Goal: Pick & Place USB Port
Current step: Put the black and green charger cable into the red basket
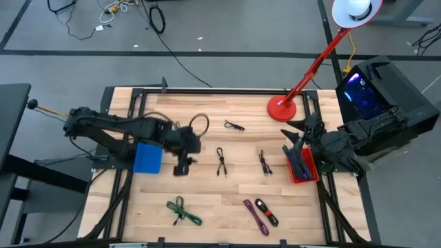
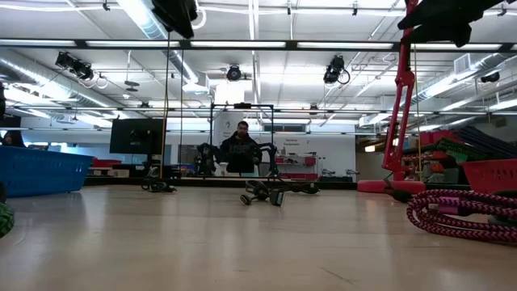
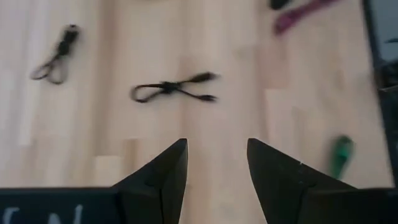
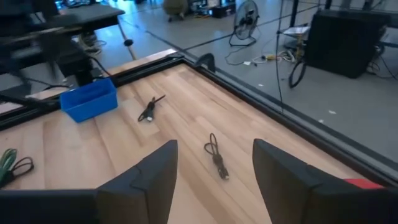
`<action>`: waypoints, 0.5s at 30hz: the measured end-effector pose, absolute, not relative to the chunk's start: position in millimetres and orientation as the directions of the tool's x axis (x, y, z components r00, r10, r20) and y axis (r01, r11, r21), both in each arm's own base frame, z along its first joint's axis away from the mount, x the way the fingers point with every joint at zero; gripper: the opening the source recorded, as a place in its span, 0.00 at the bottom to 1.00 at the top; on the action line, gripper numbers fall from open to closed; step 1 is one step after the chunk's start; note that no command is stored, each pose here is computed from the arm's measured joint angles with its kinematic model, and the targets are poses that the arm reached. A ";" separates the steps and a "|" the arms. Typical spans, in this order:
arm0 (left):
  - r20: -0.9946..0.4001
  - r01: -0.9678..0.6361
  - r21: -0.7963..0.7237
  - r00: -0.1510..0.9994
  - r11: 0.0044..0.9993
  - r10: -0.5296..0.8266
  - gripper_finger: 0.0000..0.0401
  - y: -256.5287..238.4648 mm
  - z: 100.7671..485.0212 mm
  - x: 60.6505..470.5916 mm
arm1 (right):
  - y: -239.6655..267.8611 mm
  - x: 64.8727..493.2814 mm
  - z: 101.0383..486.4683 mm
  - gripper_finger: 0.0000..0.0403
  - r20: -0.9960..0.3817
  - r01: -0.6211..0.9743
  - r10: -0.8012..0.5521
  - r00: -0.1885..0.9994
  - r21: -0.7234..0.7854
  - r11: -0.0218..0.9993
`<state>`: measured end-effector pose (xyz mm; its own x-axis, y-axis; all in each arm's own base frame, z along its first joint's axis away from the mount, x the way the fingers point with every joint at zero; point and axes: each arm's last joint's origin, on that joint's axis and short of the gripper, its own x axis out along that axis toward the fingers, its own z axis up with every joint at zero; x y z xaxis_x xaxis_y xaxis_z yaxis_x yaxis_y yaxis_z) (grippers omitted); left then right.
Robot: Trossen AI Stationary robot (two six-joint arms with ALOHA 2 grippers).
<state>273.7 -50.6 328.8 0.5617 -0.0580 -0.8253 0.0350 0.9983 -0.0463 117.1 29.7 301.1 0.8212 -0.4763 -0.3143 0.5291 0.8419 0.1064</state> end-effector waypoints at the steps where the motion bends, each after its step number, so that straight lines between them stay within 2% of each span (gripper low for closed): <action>1: -0.827 0.051 -0.055 0.558 0.997 -0.074 0.43 -59.0 327.8 273.1 | 30.0 118.3 300.0 0.52 -0.312 0.534 -0.481 0.819 0.111 0.838; 7: -0.847 0.098 -0.107 0.512 0.989 -0.143 0.43 -110.9 316.6 267.0 | 32.9 127.5 281.1 0.52 -0.302 0.542 -0.488 0.819 0.129 0.830; 12: -0.869 0.075 -0.092 0.481 0.993 -0.117 0.43 -153.6 296.6 264.5 | 36.6 135.4 271.6 0.52 -0.247 0.517 -0.467 0.849 0.204 0.831; 15: -0.880 0.064 -0.062 0.468 0.996 -0.085 0.43 -177.0 280.0 264.9 | 40.8 141.4 272.8 0.52 -0.188 0.434 -0.394 0.900 0.294 0.852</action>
<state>264.9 -177.0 280.0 0.4679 -0.0847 -0.8797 0.0641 0.9960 -0.0618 141.4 40.8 272.8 0.8997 -0.3937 -0.1884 0.4341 0.8516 0.2938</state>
